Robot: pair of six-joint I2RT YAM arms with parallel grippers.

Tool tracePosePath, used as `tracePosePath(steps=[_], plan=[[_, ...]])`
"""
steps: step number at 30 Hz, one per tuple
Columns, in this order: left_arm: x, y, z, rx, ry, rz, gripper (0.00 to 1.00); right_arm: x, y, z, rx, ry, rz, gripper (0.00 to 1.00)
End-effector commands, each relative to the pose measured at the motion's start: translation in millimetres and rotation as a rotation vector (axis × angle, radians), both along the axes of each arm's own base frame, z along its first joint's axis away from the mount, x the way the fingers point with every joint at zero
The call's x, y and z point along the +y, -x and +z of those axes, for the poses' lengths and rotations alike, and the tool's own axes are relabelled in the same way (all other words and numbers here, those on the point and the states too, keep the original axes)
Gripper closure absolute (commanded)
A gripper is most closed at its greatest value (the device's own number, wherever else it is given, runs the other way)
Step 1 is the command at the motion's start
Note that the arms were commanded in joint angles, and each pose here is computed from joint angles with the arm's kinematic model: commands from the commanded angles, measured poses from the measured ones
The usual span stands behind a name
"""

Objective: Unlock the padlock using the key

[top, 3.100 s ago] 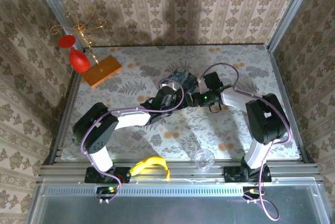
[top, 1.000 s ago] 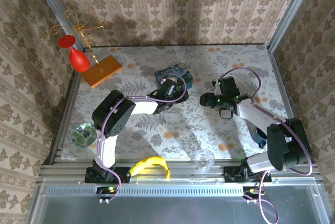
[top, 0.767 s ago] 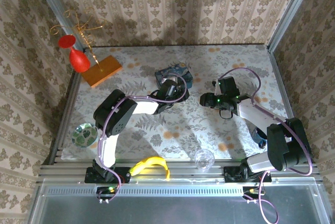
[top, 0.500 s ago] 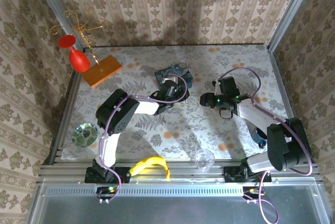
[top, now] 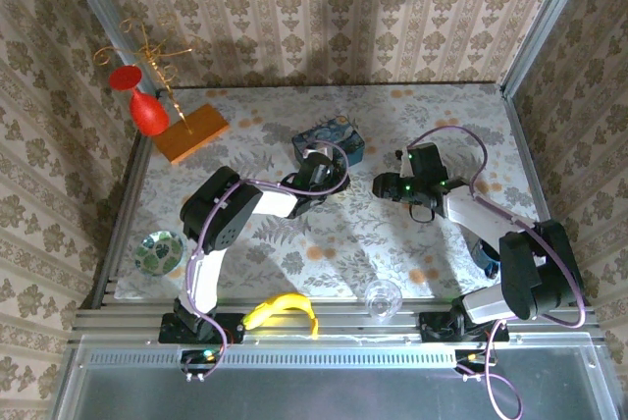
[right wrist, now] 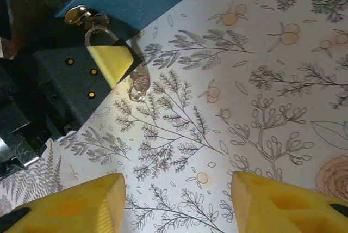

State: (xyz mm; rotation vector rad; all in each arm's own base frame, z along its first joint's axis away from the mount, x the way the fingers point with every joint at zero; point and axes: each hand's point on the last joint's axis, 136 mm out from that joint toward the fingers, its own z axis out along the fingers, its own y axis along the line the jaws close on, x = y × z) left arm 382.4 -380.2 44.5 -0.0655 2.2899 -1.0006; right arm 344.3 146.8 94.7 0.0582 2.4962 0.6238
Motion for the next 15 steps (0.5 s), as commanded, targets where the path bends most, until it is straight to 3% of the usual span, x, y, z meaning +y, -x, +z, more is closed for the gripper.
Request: tracePosePath(steps=[1,6,15], plan=[[2.9,0.6,18.1,0.034,0.056,0.001,0.99,6.4,-0.4,-11.5,-0.020,0.057,0.045,0.47],[7.1,3.3,29.7,0.099,0.102,0.017,1.00,13.9,-4.7,-26.7,-0.027,0.107,0.072,0.50],[16.4,14.1,21.5,0.329,0.175,0.064,1.00,45.0,-9.7,-32.6,-0.108,0.191,0.170,0.55]])
